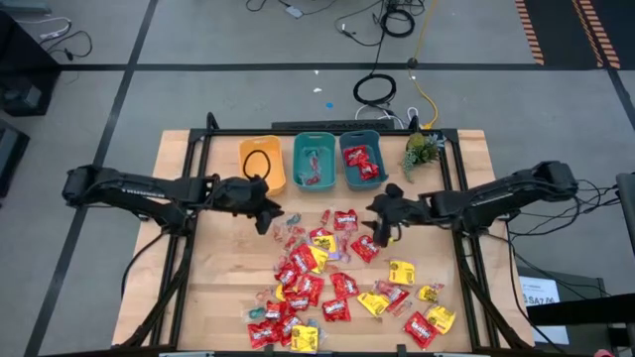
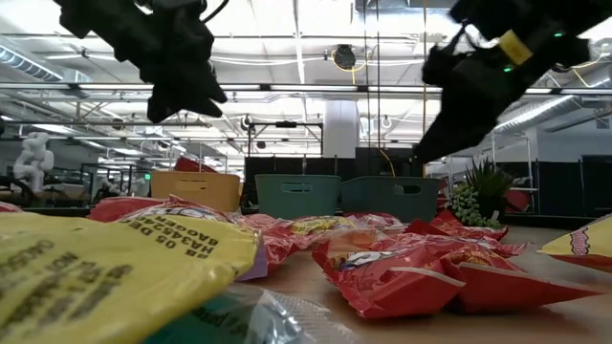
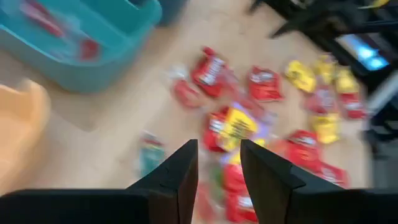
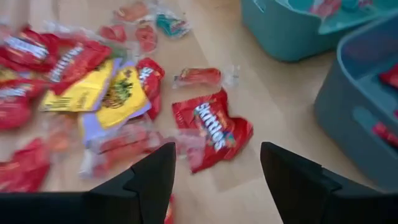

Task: Sort candy
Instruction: Put the red candy into the blue bin, then adjust the blue bin

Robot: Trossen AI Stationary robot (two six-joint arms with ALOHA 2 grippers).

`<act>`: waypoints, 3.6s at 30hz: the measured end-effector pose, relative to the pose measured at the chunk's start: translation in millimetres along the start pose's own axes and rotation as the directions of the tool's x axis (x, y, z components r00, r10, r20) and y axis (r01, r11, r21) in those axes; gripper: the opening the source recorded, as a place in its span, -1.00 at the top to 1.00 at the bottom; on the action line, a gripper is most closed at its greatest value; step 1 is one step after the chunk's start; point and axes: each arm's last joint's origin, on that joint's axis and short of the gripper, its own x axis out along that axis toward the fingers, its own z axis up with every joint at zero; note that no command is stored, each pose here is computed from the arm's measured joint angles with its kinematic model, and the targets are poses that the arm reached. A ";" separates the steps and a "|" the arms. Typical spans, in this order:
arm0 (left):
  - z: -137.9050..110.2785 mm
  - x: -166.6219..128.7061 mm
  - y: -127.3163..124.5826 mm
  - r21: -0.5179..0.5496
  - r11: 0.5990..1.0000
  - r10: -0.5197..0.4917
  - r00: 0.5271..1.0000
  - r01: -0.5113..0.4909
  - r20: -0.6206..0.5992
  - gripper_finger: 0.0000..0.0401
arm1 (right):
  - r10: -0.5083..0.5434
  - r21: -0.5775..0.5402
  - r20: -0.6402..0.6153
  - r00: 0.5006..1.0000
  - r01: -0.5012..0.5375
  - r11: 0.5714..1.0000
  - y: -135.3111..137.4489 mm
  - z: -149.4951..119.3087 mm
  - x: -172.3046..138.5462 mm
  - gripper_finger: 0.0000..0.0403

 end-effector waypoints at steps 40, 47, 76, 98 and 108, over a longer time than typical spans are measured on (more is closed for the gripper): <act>-80.9 -18.0 43.9 0.496 0.810 -0.445 0.879 0.314 0.170 0.35 | -0.009 0.058 -0.328 0.945 0.030 0.998 -2.6 28.1 83.2 0.94; -73.9 -22.1 48.5 0.509 0.814 -0.446 0.863 0.281 0.236 0.35 | 0.011 0.146 -0.252 0.968 0.027 0.989 -1.9 47.8 44.2 0.98; -74.4 -26.9 46.8 0.465 0.811 -0.492 0.844 0.356 0.213 0.35 | -0.333 0.381 -0.166 0.928 0.372 0.846 -126.3 138.2 -10.9 0.82; -78.0 -24.5 49.5 0.457 0.820 -0.465 0.868 0.346 0.177 0.35 | -0.057 -0.104 -0.440 0.896 0.012 0.994 -105.6 104.6 -32.1 -0.07; -78.0 -24.4 49.7 0.458 0.822 -0.459 0.870 0.339 0.181 0.35 | -0.064 -0.399 -0.426 0.902 -0.124 0.908 -84.4 75.0 -5.9 0.12</act>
